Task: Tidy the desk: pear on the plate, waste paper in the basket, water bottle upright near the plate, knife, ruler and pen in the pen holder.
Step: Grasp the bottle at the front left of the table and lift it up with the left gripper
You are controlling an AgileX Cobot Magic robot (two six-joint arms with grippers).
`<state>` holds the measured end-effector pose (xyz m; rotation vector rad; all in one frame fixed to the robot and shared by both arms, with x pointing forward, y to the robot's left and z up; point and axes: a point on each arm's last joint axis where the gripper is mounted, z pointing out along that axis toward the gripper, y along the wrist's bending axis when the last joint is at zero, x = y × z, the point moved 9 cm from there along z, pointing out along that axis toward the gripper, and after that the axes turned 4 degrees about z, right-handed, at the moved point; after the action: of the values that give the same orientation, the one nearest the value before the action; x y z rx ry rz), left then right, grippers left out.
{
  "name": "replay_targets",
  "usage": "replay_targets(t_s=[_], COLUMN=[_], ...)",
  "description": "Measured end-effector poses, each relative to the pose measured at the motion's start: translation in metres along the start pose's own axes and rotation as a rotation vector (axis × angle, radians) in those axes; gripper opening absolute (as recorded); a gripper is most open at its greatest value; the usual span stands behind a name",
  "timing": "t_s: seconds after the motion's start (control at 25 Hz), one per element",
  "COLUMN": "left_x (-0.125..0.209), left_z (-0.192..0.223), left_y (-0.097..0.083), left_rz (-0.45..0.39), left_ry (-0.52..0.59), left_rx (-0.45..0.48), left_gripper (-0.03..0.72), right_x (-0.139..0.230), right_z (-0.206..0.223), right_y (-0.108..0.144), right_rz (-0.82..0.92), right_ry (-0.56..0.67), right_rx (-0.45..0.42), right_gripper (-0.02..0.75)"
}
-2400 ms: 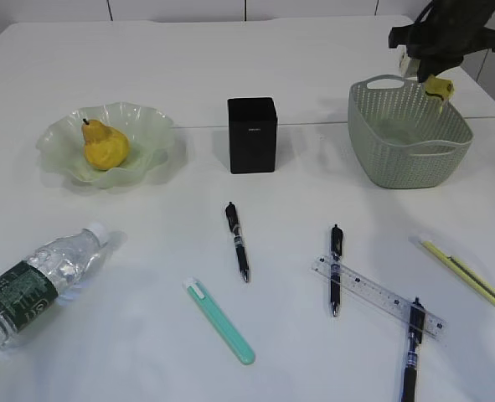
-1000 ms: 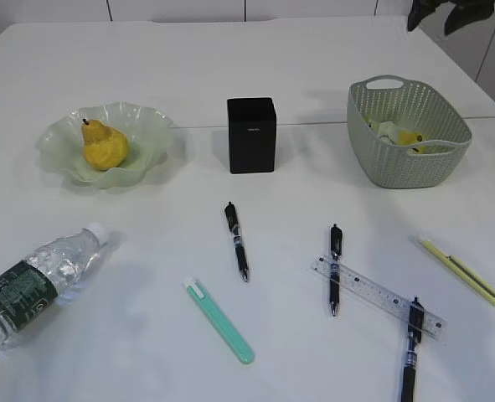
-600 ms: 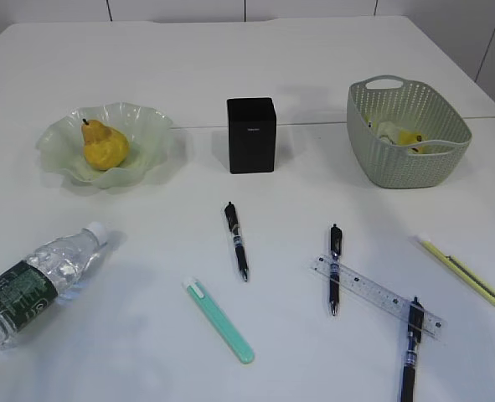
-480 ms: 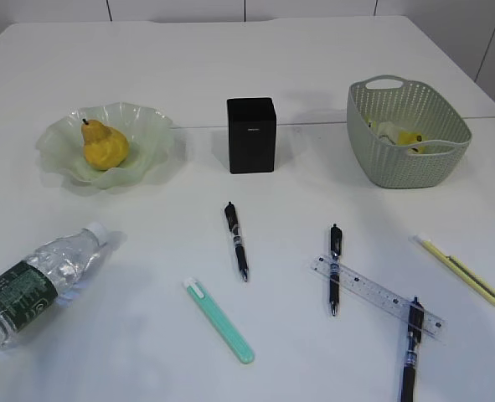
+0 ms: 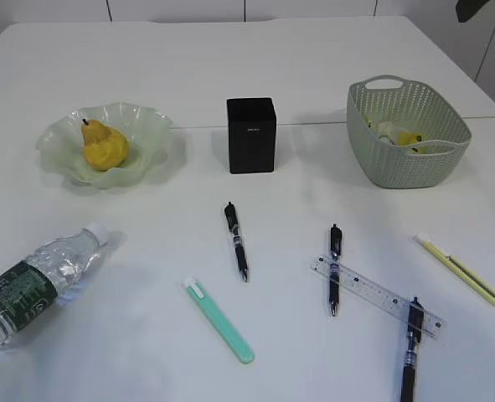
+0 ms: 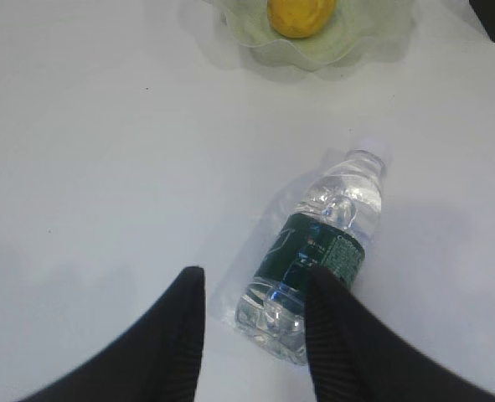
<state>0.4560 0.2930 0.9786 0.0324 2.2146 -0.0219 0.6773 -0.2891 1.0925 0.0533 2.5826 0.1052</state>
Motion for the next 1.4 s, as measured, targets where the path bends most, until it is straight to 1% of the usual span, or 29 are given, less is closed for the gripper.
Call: replay_targets(t_s=[0.28, 0.6, 1.0, 1.16, 1.4], left_x=[0.006, 0.014, 0.003, 0.004, -0.003], left_z=[0.000, -0.001, -0.012, -0.018, -0.025], left_y=[0.000, 0.000, 0.001, 0.001, 0.001], left_rz=[0.000, 0.000, -0.001, -0.001, -0.002], left_ry=[0.032, 0.080, 0.116, 0.158, 0.166], left_rx=[-0.001, -0.003, -0.006, -0.008, -0.009], left_gripper=[0.275, 0.275, 0.275, 0.275, 0.275], right_x=[0.018, 0.050, 0.098, 0.108, 0.120], right_z=[-0.008, -0.002, 0.001, -0.009, -0.025], right_y=[-0.001, -0.002, -0.003, -0.001, 0.000], right_rz=[0.038, 0.051, 0.063, 0.068, 0.069], right_ry=[0.026, 0.106, 0.210, 0.206, 0.186], right_rx=[0.006, 0.004, 0.006, -0.006, -0.011], right_gripper=[0.461, 0.461, 0.460, 0.460, 0.460])
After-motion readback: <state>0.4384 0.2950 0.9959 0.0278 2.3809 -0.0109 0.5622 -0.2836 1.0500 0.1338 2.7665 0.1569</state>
